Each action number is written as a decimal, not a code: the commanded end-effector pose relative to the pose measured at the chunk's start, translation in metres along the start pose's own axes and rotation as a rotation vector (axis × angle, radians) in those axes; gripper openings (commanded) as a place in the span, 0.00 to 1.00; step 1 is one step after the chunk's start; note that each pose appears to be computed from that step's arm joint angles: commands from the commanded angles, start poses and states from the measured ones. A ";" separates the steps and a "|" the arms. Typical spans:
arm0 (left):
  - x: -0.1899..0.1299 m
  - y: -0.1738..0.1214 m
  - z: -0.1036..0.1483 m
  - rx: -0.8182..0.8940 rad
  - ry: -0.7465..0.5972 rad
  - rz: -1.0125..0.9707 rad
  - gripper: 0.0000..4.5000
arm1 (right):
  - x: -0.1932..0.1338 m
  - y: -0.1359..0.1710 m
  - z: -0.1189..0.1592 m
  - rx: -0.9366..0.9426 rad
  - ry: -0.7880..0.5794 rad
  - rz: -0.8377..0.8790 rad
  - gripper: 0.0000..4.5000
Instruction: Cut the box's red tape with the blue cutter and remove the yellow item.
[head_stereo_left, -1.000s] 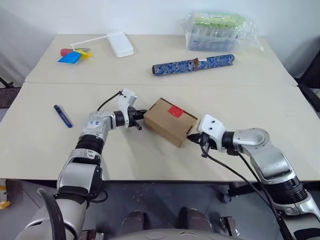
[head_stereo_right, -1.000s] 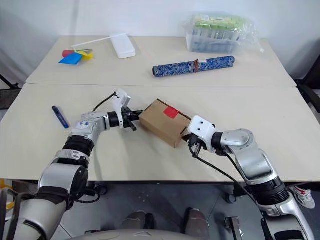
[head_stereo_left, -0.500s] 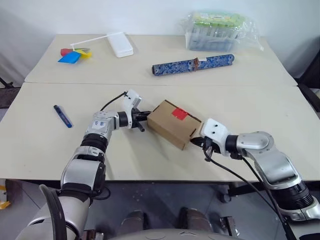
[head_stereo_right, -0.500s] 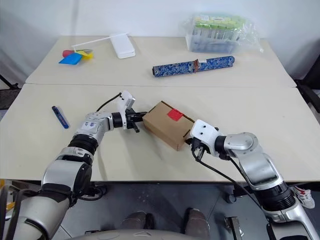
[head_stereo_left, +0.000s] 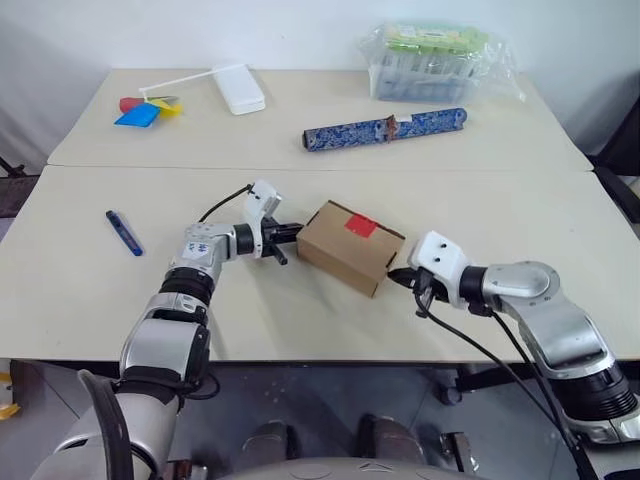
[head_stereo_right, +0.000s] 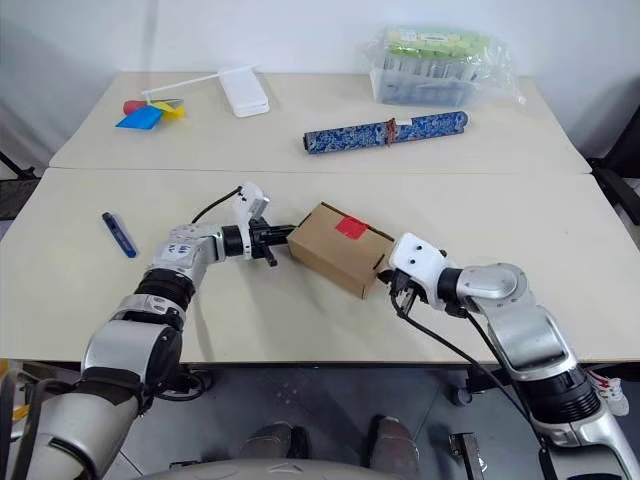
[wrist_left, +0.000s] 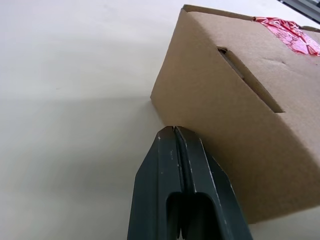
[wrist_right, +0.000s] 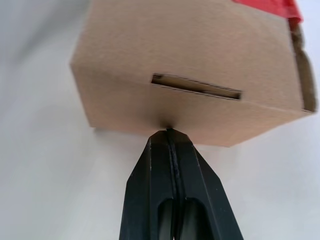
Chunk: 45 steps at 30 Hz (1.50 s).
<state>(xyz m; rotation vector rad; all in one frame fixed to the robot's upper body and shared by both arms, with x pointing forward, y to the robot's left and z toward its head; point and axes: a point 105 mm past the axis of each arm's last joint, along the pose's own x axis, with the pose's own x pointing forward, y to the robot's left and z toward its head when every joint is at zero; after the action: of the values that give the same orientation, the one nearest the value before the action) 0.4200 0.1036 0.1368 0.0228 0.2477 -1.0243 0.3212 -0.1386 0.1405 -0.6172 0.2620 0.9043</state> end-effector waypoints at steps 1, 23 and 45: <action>-0.002 0.000 0.010 0.026 -0.030 -0.002 0.00 | -0.005 -0.008 0.006 -0.037 -0.014 -0.024 0.00; -0.008 0.010 0.026 0.029 -0.068 0.057 0.00 | -0.057 -0.074 -0.011 -0.084 0.075 -0.284 0.00; -0.141 0.011 0.054 0.014 -0.086 0.452 0.99 | -0.078 -0.069 0.043 0.110 -0.335 -0.023 1.00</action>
<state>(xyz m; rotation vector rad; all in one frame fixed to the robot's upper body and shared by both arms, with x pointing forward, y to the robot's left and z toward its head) 0.3768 0.2102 0.1968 0.0274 0.2085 -0.6318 0.3311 -0.2010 0.2258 -0.3517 0.0507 0.9184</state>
